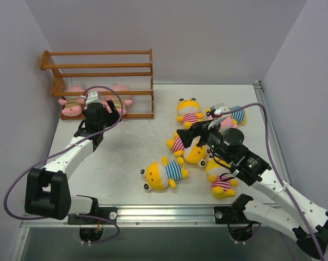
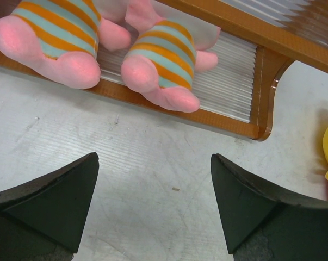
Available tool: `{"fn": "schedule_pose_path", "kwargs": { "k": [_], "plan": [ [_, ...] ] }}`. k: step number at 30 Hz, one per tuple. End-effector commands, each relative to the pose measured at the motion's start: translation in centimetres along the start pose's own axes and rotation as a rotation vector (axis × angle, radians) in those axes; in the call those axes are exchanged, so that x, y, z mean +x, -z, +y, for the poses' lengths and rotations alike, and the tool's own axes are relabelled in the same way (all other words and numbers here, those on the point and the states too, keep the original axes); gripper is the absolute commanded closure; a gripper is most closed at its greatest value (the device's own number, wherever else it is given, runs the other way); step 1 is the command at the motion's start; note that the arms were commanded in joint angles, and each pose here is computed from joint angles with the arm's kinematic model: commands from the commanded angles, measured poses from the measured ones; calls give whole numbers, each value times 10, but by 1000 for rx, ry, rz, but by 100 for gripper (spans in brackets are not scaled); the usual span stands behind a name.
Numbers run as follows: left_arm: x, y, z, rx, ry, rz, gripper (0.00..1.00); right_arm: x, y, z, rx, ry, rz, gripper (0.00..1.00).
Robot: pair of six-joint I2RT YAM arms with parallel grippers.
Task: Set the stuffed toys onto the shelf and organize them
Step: Place the stuffed toy onto shelf
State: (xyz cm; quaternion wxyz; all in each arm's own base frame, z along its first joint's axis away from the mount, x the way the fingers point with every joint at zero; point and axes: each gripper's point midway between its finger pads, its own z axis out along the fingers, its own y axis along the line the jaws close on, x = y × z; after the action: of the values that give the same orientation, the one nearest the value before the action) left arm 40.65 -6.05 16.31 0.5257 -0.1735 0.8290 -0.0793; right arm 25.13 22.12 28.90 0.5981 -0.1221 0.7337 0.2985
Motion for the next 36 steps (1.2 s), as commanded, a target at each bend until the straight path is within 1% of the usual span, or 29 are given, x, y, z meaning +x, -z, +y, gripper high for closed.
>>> {"fn": "schedule_pose_path", "kwargs": {
  "k": [1,6,11,16,19,21,29,33,36],
  "plan": [
    [-14,-4,-9,30,35,-62,8,-20,-3,6,-28,5,-73,2],
    [-9,-16,-7,25,58,-63,9,-15,-7,5,-29,4,-68,2],
    [-13,-29,1,27,111,-95,12,-16,-7,11,-60,25,-57,3],
    [-8,-47,4,8,127,-81,13,-17,-5,11,-62,43,-60,3],
    [-8,-54,3,12,144,-92,14,-15,-6,12,-70,53,-53,3],
    [-11,-58,2,18,163,-107,19,-13,-6,10,-66,58,-48,3],
    [-25,-64,-6,35,206,-164,20,-15,-6,10,-74,64,-74,3],
    [-31,-70,-3,12,195,-194,20,-12,-7,12,-87,71,-63,3],
    [-35,-75,-2,1,203,-211,24,-11,-8,11,-83,71,-60,3]
  ]
}}
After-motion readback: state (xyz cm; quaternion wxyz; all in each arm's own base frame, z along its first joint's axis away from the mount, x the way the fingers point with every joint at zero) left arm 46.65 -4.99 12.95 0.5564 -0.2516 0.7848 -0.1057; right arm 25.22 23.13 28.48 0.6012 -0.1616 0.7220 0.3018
